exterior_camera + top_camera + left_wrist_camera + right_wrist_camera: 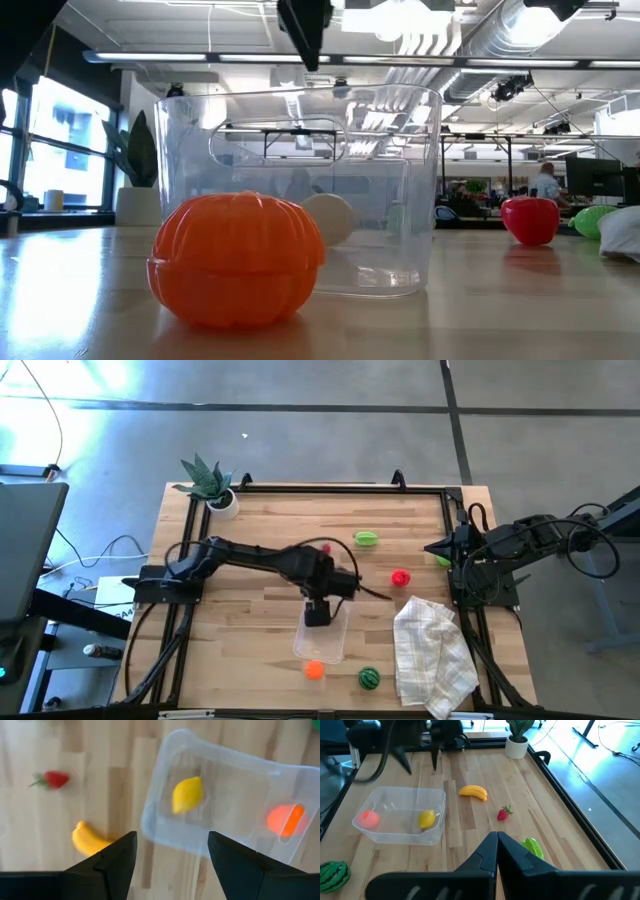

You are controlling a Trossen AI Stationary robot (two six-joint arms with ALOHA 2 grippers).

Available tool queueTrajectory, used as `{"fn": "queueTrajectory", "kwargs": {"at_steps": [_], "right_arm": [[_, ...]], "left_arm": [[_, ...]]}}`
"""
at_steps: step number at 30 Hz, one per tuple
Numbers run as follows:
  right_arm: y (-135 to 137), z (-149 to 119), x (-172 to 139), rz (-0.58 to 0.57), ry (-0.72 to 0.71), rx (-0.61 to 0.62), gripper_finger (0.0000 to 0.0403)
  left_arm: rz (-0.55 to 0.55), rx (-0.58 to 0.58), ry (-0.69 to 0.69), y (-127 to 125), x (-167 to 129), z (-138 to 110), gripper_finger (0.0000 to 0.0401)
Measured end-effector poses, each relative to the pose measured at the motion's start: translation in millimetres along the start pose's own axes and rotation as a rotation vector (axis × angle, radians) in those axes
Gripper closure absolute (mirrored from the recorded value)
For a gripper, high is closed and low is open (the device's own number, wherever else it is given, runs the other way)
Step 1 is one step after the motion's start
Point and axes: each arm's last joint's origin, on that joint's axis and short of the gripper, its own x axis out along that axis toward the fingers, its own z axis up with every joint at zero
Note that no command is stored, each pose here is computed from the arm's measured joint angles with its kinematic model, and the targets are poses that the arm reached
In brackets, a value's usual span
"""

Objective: Pick and placing Produce into tupperware
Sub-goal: Put the banana into the transparent bin

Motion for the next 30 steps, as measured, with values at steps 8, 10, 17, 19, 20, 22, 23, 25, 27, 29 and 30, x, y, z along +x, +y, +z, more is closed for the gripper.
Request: {"fn": "queueTrajectory", "kwargs": {"at_steps": [8,10,17,19,20,22,23,25,27,29,30], "right_arm": [[0.1,0.0,0.1,0.000,0.000,0.000,0.0403],[0.1,0.1,0.1,0.000,0.000,0.000,0.0403],[0.0,0.1,0.1,0.000,0.000,0.000,0.0403],[0.1,0.0,0.1,0.000,0.000,0.000,0.0403],[0.1,0.1,0.1,0.000,0.000,0.000,0.0403],[0.0,0.1,0.1,0.000,0.000,0.000,0.0403],[0.1,0.1,0.0,0.000,0.000,0.000,0.0403],[0.1,0.0,0.1,0.000,0.000,0.000,0.0403],[0.1,0.0,0.1,0.000,0.000,0.000,0.0403],[0.0,0.1,0.1,0.000,0.000,0.000,0.0403],[0.0,0.1,0.1,0.000,0.000,0.000,0.0403]], "left_arm": [[0.051,-0.126,0.013,50.0,-10.4,-13.4,0.0181],[0.062,-0.150,0.051,61.8,-4.0,-18.3,0.0181],[0.065,-0.227,0.228,98.3,29.5,-39.4,0.0180],[0.074,-0.257,0.268,107.8,39.6,-43.1,0.0180],[0.076,-0.268,0.284,112.2,44.0,-44.7,0.0180],[0.079,-0.299,0.305,122.3,53.4,-47.7,0.0180],[0.073,-0.321,0.315,127.4,58.5,-49.2,0.0180],[0.045,-0.353,0.328,136.1,66.9,-51.4,0.0180],[0.009,-0.374,0.311,143.1,74.7,-51.2,0.0180],[-0.018,-0.387,0.285,147.9,80.0,-49.7,0.0180],[-0.028,-0.395,0.276,149.9,80.8,-49.0,0.0180]]}}
